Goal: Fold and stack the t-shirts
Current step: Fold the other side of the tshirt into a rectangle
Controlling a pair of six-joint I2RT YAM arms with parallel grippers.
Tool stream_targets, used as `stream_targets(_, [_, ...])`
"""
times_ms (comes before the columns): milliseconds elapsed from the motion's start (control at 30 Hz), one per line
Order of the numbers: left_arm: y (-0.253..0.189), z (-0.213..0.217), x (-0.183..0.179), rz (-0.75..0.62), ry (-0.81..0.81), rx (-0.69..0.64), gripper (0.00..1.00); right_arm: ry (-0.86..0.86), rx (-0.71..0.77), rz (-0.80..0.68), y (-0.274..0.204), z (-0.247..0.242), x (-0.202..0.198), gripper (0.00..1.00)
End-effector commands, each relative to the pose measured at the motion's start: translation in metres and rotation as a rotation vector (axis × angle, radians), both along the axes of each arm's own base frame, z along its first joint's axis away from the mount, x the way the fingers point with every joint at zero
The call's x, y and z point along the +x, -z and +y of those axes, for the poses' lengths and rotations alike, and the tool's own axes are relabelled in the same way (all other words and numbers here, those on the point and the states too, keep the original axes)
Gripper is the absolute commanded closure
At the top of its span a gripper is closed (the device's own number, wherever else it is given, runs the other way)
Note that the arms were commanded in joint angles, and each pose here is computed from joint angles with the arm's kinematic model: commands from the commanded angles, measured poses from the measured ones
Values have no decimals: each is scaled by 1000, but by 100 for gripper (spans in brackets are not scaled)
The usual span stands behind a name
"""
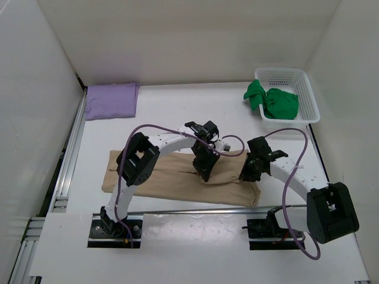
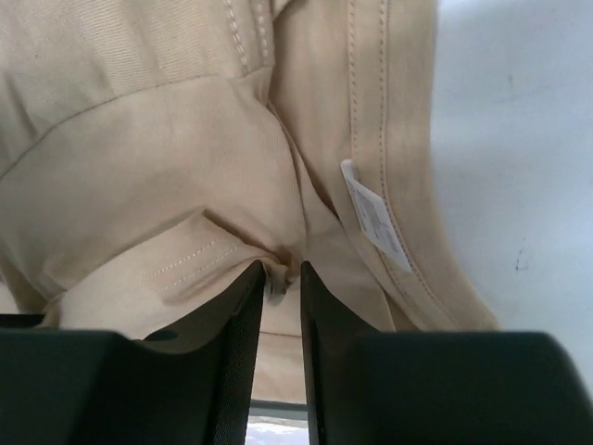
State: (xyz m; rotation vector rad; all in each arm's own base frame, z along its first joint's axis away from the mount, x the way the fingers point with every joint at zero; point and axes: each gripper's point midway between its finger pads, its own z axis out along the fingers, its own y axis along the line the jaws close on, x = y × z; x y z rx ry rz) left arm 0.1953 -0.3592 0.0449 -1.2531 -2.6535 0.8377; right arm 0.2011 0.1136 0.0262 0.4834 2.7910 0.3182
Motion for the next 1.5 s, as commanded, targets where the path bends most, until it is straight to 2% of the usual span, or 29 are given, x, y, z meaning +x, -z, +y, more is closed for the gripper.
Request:
stream_targets(0, [-20,-9,0,-13,13,-77,90,9,17,-45,-10,0,2,72])
stream_targets(267, [-25,-13,-11,31,31,-100,85,44,63,-240,-50,-2,14,71])
stream_targets(333, [-27,-12,-20,65,42,-96,85,40,82,-264,-55,3,24,76])
stream_targets(467, [-24,-3,-36,123,51,-61,82,23,92,-203,-46,15,35,90])
stream_targets(567, [-24,4,-44,155,49,-41,77,-5,137,-168,-36,29,42,96])
stream_targets(733, [-18,12,-52,190,47,-15,63,-24,196,-137,-22,42,46,96])
stream_targets(767, [-18,12,-52,190,47,-15,57,-32,213,-143,-22,46,48,96])
stream_targets(833, [-19,12,-54,203,47,-14,51,-70,241,-112,-18,54,40,98])
stream_targets(867, [-19,12,-54,203,47,-14,41,-82,241,-101,-15,54,38,98])
stream_targets(933, [-23,13,-56,218,47,-11,36,-115,252,-66,-7,57,25,99])
stream_targets(1233, [-47,15,-54,223,37,-6,34,-274,265,-12,2,58,-23,100])
stream_targets(1433, [-63,38,-35,225,-50,-29,30,-247,205,-29,1,34,-49,100])
stream_targets(1467, [-69,45,-21,200,-88,-43,30,-230,190,-29,1,31,-50,100])
